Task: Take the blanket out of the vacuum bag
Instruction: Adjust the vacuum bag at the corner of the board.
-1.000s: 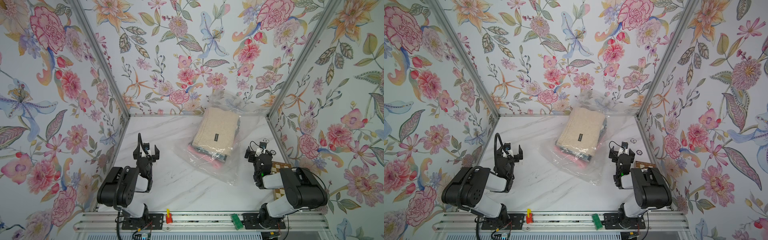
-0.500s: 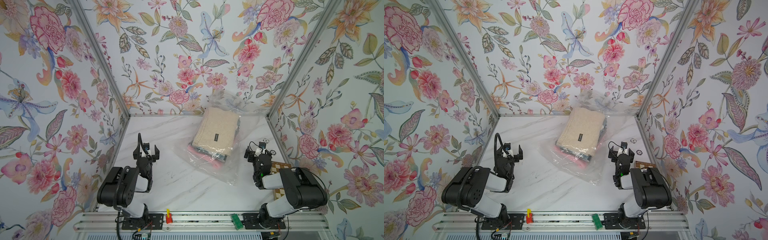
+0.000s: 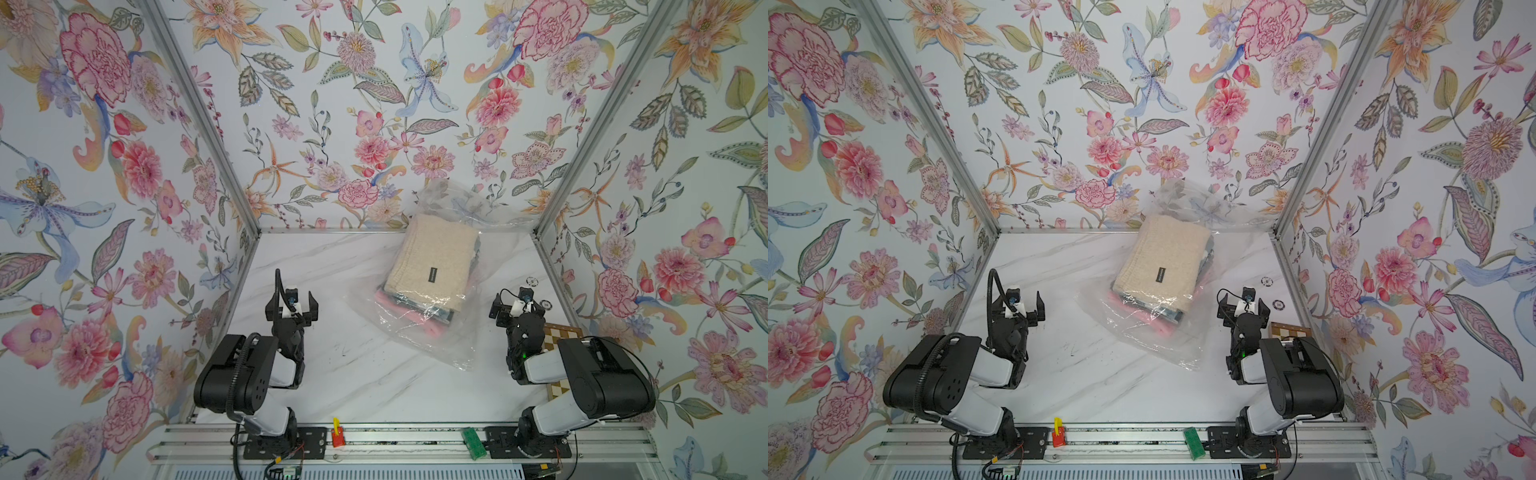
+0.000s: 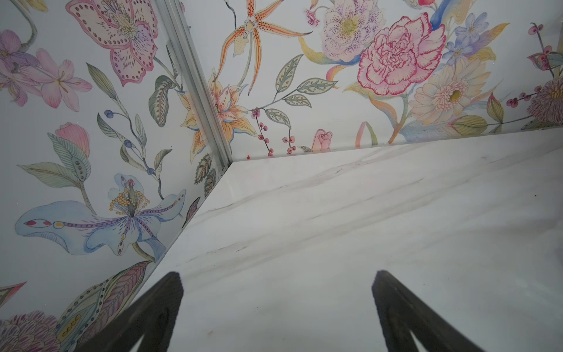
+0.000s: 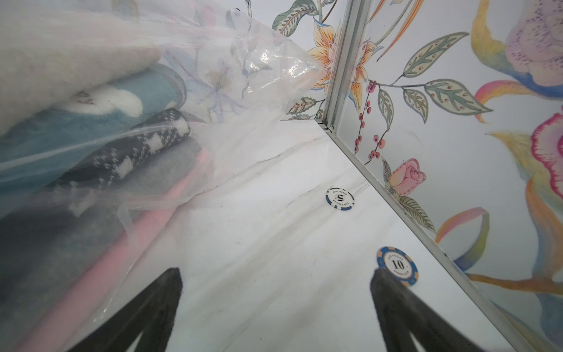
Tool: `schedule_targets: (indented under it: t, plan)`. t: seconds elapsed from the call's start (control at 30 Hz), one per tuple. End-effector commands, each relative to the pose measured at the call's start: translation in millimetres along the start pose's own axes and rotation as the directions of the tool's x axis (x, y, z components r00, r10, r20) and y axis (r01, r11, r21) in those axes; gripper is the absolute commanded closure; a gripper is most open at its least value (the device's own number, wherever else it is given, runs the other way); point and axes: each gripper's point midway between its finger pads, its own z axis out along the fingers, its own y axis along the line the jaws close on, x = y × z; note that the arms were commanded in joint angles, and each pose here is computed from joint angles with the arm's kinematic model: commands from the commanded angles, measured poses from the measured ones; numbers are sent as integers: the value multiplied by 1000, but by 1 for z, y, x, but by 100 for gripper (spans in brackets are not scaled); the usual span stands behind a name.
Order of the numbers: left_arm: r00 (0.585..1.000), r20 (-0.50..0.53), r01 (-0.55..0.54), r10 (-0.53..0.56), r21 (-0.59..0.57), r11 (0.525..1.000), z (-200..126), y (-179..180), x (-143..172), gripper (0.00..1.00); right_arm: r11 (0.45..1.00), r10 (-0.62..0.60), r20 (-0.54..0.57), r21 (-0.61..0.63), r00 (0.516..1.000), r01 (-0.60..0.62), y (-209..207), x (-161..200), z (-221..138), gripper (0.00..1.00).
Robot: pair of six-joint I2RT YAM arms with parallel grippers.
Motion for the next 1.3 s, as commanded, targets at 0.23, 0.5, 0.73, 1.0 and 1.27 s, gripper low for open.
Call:
schedule_targets:
  t: [0.23, 0.5, 0.73, 1.0, 1.27]
  plan:
    - [984, 124, 145, -131, -112, 983, -19, 33, -78, 1, 999, -38, -116, 30, 993, 42, 12, -28, -14, 1]
    - [944, -274, 297, -186, 453, 841, 36, -114, -154, 9, 972, 168, -411, -81, 896, -219, 44, -46, -12, 1]
    - [930, -358, 317, -85, 660, 681, 42, -228, -168, 14, 792, 319, -536, -303, 782, -530, 100, -74, -11, 1]
    - [927, -374, 311, -26, 730, 608, 69, -305, -151, 23, 735, 323, -536, -377, 780, -563, 120, -78, 0, 2]
    - [910, -408, 385, -74, 765, 517, 77, -339, -146, 30, 710, 286, -568, -415, 772, -569, 140, -74, 17, 15]
